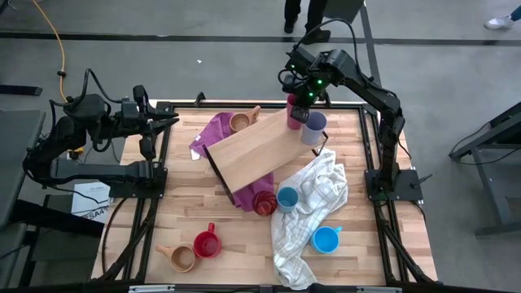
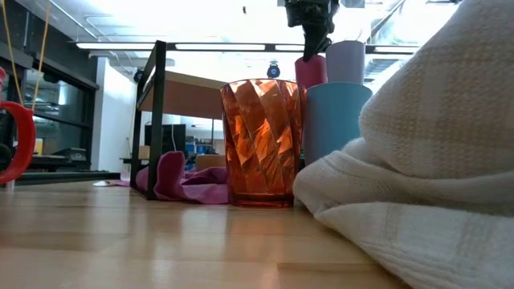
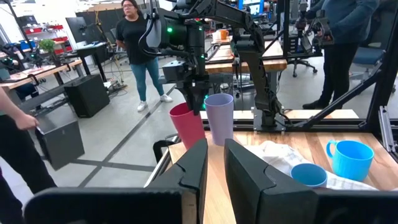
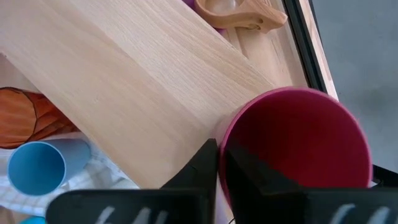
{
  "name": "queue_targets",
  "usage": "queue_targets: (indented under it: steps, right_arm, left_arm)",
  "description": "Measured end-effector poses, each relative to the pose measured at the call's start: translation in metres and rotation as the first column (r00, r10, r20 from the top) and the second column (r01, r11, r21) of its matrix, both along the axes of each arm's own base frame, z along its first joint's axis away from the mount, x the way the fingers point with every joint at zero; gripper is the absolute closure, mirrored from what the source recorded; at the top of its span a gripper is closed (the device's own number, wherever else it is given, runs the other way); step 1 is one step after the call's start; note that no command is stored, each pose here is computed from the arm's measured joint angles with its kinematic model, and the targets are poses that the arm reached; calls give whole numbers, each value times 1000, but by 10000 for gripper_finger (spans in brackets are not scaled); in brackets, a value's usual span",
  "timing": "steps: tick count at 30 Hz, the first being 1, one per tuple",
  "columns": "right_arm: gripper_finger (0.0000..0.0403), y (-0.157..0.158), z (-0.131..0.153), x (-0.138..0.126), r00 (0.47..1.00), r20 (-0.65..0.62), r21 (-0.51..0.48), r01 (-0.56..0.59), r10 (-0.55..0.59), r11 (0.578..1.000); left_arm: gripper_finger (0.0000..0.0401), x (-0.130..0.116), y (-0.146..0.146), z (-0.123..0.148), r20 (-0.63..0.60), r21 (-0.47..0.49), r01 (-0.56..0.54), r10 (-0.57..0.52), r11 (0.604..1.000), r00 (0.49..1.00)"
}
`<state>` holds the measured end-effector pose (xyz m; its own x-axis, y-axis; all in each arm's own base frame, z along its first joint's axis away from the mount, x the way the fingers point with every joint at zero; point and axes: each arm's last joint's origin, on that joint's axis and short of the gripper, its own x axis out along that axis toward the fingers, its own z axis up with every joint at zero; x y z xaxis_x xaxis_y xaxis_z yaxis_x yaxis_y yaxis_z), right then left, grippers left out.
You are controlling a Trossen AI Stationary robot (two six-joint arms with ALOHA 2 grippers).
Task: Stack small to large cups/mugs on shelf
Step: Put the pink cup on the shelf, then put the blue cup on the shelf
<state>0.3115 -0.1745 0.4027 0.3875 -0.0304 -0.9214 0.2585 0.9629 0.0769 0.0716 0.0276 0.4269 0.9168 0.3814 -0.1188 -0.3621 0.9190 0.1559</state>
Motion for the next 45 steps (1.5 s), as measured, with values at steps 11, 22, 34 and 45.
queue_targets:
  steps: [11, 22, 34, 45]
  right_arm:
    - [336, 0, 0, 1, 1000, 8, -2, 5, -5, 1000]
    - [336, -3, 3, 6, 998, 65, -20, 11, -10, 1000]
    - [336, -3, 4, 6, 996, 84, -20, 27, -25, 999]
    - [336, 0, 27, -8, 981, 187, -60, 66, -54, 996]
  left_arm:
    - [357, 0, 0, 0, -2, 3, 0, 0, 1000, 1000]
    - [357, 0, 0, 0, -3, 2, 1, -1, 1000, 1000]
    - [357, 0, 0, 0, -5, 6, 9, -9, 1000, 1000]
    - [357, 0, 0, 0, -13, 19, 11, -11, 1000, 1000]
